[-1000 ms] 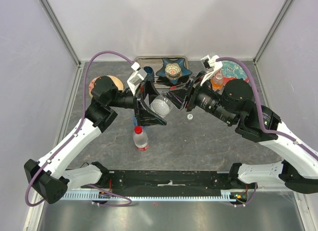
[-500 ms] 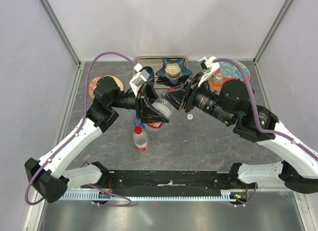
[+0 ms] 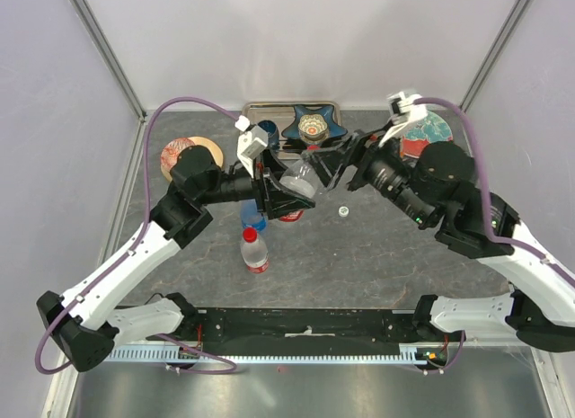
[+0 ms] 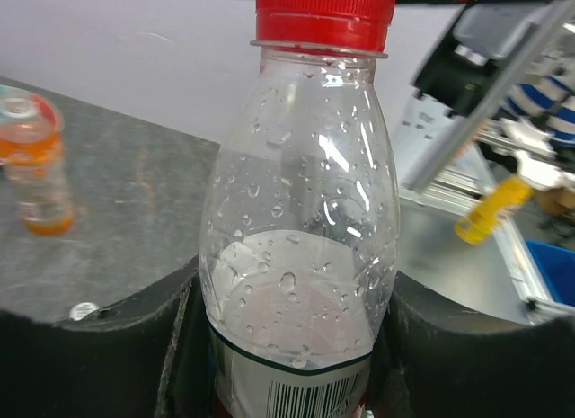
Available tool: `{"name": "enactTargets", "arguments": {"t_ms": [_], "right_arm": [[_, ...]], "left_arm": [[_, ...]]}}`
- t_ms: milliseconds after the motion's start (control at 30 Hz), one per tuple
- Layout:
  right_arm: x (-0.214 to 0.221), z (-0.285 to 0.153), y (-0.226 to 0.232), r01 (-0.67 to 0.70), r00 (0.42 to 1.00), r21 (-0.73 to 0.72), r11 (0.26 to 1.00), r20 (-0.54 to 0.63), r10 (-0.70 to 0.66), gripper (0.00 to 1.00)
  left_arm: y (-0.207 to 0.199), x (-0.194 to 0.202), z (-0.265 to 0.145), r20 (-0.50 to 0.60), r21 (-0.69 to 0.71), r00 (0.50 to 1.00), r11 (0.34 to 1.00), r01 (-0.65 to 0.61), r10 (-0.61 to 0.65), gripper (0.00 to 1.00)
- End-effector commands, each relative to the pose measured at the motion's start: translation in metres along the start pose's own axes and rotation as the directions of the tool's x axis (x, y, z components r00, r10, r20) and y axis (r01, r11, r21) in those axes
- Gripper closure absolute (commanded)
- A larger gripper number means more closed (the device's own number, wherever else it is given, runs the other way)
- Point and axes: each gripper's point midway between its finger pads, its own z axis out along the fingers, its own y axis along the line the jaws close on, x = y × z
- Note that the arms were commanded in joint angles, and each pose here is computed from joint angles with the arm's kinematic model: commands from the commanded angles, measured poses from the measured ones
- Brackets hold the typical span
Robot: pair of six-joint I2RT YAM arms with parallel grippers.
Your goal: Unscrew the bottle caps
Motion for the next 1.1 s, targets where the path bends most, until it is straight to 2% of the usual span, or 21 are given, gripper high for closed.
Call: {"name": "enactTargets", "arguments": {"t_ms": [0,33,133,200,333,433,667,900,1067], "right_arm": [[-0.065,-0.027,-0.029,-0.065,0.978,0.180,0.981,0.209,0.027,0.16],[-0.069,-0.029,-0.032,-0.074,0.974,0.202,0.977,0.225,0.027,0.16],[-0.068,-0.024,-0.044,-0.089,0.970,0.270,0.959,0.242,0.023,0.16],[-0.066,-0.020,-0.048,-0.100,0.968,0.294,0.950,0.249,0.025,0.17],[-0.063,-0.014,-0.050,-0.117,0.964,0.304,0.946,0.265,0.034,0.18],[-0.058,-0.006,-0.051,-0.117,0.966,0.319,0.940,0.258,0.033,0.19],[-0.039,0.021,-0.044,-0.105,0.976,0.308,0.946,0.213,0.039,0.21],[-0.022,0.030,-0.056,-0.079,0.983,0.361,0.929,0.184,0.012,0.21],[-0.019,0.033,-0.056,-0.070,0.984,0.362,0.930,0.177,0.005,0.25]], "left_arm": [[0.025,-0.027,0.004,0.076,-0.267,0.979,0.950,-0.165,0.191,0.48],[0.039,-0.033,0.002,0.088,-0.362,0.972,0.916,-0.172,0.217,0.46],[0.054,-0.037,0.002,0.085,-0.491,0.958,0.848,-0.199,0.275,0.46],[0.062,-0.038,0.005,0.087,-0.531,0.956,0.825,-0.194,0.281,0.47],[0.080,-0.041,0.002,0.070,-0.657,0.946,0.729,-0.195,0.316,0.49],[0.084,-0.036,0.006,0.040,-0.689,0.941,0.691,-0.218,0.336,0.49],[0.084,-0.030,0.008,0.035,-0.693,0.944,0.689,-0.214,0.328,0.49],[0.079,-0.031,0.004,0.042,-0.688,0.942,0.694,-0.214,0.333,0.49],[0.079,-0.030,0.004,0.042,-0.683,0.943,0.698,-0.213,0.329,0.49]]}}
